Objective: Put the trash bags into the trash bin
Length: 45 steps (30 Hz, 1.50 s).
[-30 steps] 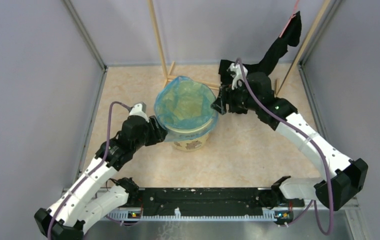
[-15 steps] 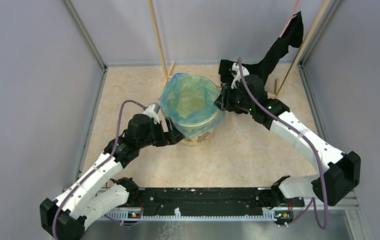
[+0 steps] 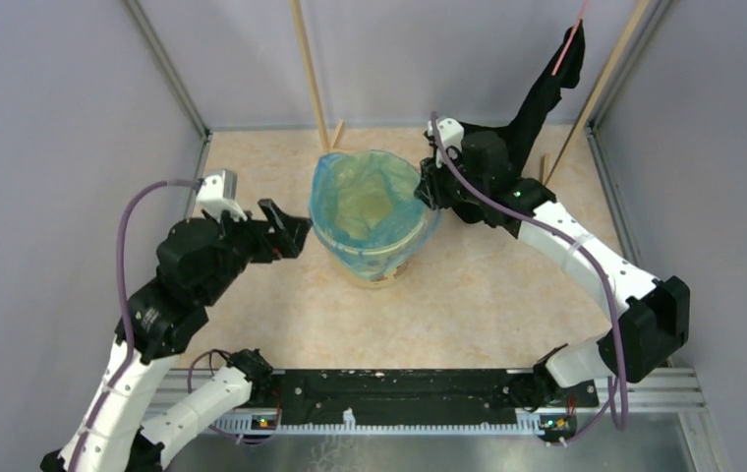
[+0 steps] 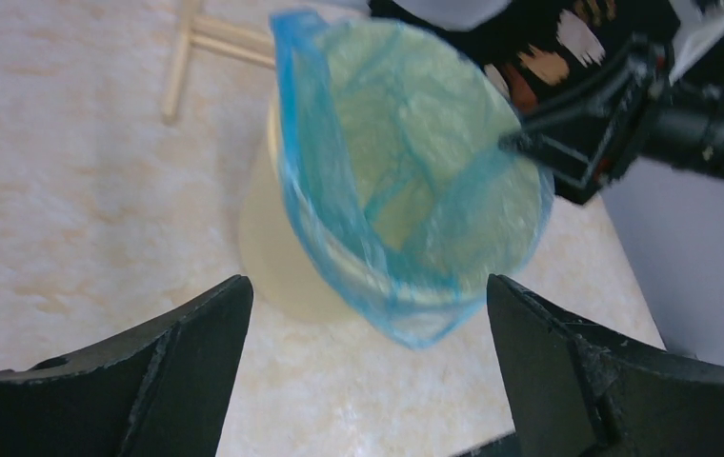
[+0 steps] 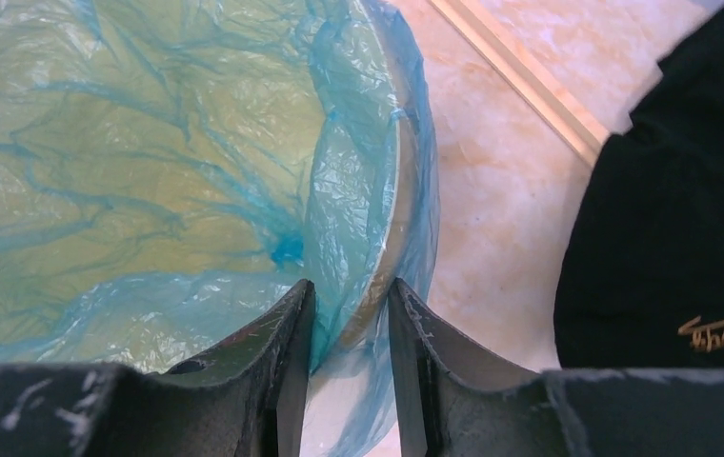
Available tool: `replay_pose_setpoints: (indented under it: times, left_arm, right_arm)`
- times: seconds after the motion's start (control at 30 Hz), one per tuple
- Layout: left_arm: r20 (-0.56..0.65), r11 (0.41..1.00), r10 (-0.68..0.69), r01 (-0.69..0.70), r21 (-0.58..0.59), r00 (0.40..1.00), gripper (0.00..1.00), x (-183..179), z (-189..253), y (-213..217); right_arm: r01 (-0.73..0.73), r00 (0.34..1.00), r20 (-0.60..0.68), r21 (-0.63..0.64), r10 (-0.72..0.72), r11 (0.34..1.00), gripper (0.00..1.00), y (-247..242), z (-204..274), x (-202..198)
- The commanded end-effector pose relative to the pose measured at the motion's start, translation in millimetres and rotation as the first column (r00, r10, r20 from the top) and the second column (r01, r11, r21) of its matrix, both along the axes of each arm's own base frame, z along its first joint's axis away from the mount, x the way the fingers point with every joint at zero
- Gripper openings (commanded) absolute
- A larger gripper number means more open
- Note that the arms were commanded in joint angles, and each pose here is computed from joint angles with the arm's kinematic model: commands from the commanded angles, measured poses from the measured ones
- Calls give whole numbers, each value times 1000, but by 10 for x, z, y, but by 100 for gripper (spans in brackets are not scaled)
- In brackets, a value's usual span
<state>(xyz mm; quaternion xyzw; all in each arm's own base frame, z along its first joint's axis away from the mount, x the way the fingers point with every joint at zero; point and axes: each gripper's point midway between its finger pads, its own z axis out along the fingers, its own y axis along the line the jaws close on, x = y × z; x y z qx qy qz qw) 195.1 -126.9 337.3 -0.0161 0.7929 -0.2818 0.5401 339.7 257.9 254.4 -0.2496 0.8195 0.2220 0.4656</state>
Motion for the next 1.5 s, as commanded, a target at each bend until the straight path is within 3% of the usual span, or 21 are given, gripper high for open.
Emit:
replay_pose_setpoints:
  times: [0.0,0.1,0.2,0.37,0.6,0.77,0.93,1.07,1.2,1.47]
  left_arm:
    - [-3,953,223,-218,211,975,98,490,63,278]
    - [-26,934,260,-245,258,965,98,725,112,217]
    - [-40,962,175,-163,220,984,95,860,158,25]
    - [-94,983,130,-116,143,987,76,1073,127,103]
    - [-146,1000,23,-24,-4,989,62,986,35,135]
    - [-195,998,-42,31,-61,980,71,740,-177,34]
    - [-273,989,-124,96,-112,954,69,555,-493,-87]
    - [-245,994,-84,64,-89,966,70,492,-431,-8]
    - [-215,996,-55,40,-75,975,71,522,-338,38]
    - [-203,986,-88,56,-156,975,72,589,-265,-70]
  right_arm:
    - [-204,976,70,-32,206,978,33,241,74,-37]
    - [-234,969,73,-52,237,971,34,281,38,-9]
    - [-256,961,82,-83,263,963,29,299,8,29]
    - [-288,953,50,-146,298,946,25,319,-19,106]
    - [-286,954,44,-154,296,946,25,350,33,171]
    - [-254,963,56,-152,265,955,25,315,61,194]
    - [-168,979,97,-124,180,978,22,251,227,253]
    - [-155,977,128,-123,171,980,16,262,351,160]
    - [-108,977,169,-145,132,984,1,205,492,138]
    - [13,982,188,-200,25,980,0,-35,432,200]
